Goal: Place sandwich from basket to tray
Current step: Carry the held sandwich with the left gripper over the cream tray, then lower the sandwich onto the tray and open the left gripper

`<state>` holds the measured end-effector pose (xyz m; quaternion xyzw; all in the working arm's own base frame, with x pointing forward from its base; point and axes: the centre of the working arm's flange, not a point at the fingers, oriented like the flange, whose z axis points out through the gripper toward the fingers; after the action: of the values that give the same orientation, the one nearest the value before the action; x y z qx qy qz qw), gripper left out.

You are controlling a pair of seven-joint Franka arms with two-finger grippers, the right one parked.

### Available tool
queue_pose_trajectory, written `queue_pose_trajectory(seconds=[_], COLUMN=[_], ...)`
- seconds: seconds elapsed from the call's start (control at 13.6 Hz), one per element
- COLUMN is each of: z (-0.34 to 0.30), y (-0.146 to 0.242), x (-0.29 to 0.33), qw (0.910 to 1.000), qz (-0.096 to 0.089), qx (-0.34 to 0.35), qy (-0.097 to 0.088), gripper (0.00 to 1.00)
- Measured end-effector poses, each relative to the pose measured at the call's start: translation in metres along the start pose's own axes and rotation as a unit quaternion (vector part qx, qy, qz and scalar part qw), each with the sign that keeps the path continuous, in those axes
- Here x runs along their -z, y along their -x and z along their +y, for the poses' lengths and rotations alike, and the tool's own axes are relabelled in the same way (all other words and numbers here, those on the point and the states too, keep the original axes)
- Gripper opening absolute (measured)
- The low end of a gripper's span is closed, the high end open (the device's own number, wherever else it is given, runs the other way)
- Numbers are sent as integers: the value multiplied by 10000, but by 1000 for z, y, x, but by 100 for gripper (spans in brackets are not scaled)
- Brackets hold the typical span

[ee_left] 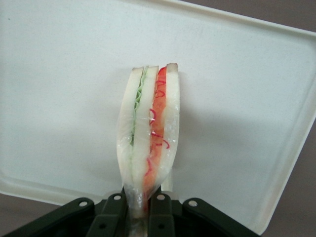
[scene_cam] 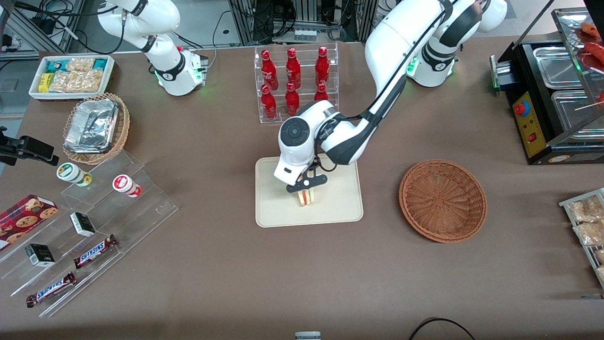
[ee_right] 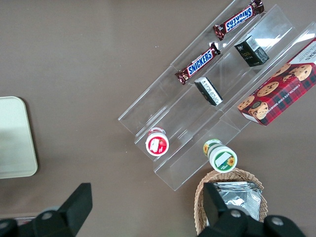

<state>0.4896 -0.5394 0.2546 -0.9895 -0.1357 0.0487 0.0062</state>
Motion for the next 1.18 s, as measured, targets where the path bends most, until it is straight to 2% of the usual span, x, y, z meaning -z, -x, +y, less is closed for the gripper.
queue_pose_trajectory(seconds=[0.29, 0.44, 0.59, 0.96, 1.03, 1.1, 1.18], z=[-1, -2, -3, -5, -5, -5, -3], y=[-1, -2, -4, -7, -7, -8, -9], x=[-1, 2, 1, -14, -17, -16, -12], qw=[9998, 9996, 9994, 9991, 9990, 9991, 9993], qz=[-48, 22, 80, 36, 25, 31, 54], qx=[-9, -79, -114, -100, -96, -92, -80], qy=[-194, -278, -316, -410, -426, -413, -370], gripper=[15, 15, 15, 15, 20, 21, 29])
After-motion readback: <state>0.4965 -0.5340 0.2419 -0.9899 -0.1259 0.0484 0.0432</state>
